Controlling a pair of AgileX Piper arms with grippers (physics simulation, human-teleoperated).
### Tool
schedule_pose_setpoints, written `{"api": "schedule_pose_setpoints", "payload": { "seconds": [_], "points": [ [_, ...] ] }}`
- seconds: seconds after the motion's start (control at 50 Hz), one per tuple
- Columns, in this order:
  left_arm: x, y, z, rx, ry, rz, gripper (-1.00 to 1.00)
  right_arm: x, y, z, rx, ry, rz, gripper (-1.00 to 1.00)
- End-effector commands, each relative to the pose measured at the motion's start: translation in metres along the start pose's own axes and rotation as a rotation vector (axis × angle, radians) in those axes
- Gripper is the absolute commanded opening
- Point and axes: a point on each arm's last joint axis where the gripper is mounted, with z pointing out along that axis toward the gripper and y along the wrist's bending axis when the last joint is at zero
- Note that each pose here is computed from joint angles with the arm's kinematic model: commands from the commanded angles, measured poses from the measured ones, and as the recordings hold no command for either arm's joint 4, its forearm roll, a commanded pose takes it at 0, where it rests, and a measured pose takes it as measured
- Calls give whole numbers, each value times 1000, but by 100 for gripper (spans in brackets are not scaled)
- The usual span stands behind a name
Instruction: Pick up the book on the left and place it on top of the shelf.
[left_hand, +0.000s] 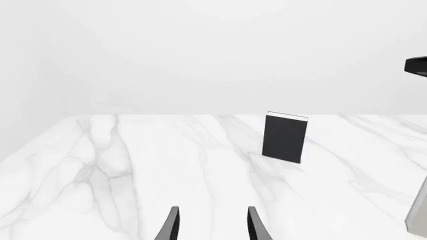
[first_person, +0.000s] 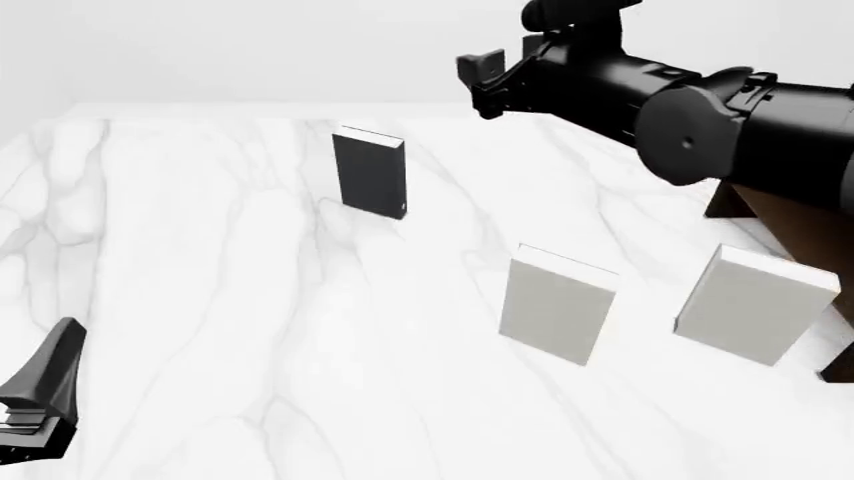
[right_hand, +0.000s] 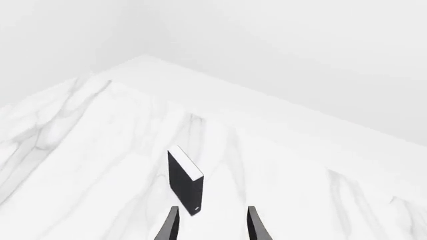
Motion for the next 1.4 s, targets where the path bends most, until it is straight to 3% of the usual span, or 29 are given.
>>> {"api": "schedule_pose_setpoints", "payload": {
  "seconds": [0.02, 0.34, 1.4],
  "points": [
    [0, 0, 0, 0, 0, 0, 100, 3, 1, 20, -1, -3, 5, 100],
    [0, 0, 0, 0, 0, 0, 100, 16, 1, 49, 0, 11, 15, 100],
    [0, 0, 0, 0, 0, 0, 100, 62, 0, 85, 8, 72, 68, 100]
  ]
}}
